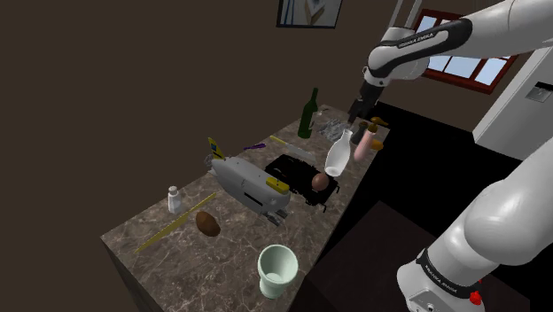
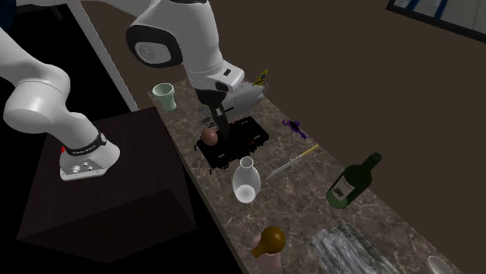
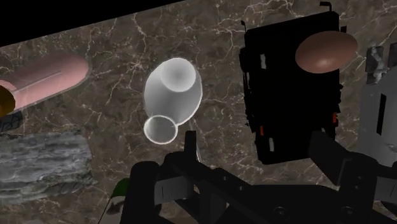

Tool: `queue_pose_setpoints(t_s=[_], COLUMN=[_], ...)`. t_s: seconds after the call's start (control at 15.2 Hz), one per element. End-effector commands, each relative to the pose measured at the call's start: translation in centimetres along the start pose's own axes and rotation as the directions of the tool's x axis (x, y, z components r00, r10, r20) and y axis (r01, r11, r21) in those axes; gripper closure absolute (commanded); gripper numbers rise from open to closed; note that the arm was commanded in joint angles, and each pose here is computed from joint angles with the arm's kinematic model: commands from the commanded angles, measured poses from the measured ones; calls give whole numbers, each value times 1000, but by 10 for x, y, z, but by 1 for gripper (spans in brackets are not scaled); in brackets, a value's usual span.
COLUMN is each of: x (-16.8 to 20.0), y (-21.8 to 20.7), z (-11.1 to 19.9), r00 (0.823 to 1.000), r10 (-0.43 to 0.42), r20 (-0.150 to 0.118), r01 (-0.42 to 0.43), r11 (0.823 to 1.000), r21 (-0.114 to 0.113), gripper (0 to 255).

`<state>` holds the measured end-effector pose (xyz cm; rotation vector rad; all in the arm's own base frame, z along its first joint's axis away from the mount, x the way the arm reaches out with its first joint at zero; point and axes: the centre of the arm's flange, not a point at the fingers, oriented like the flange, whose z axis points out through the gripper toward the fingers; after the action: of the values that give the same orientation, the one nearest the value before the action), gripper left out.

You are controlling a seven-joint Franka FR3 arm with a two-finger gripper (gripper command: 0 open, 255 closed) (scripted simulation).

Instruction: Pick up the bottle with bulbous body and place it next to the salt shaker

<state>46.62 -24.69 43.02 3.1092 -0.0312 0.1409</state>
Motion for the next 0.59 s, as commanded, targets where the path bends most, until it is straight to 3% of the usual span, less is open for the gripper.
queue_pose_setpoints(t_s=[0.0,0.53], x=[8,40], y=[16,85], z=[20,98], r00=[1000,999], r10=[3,19], r20=[7,36], r01=[-3,-20], r11=[1000,1000], r21=[4,20], gripper=[0,0])
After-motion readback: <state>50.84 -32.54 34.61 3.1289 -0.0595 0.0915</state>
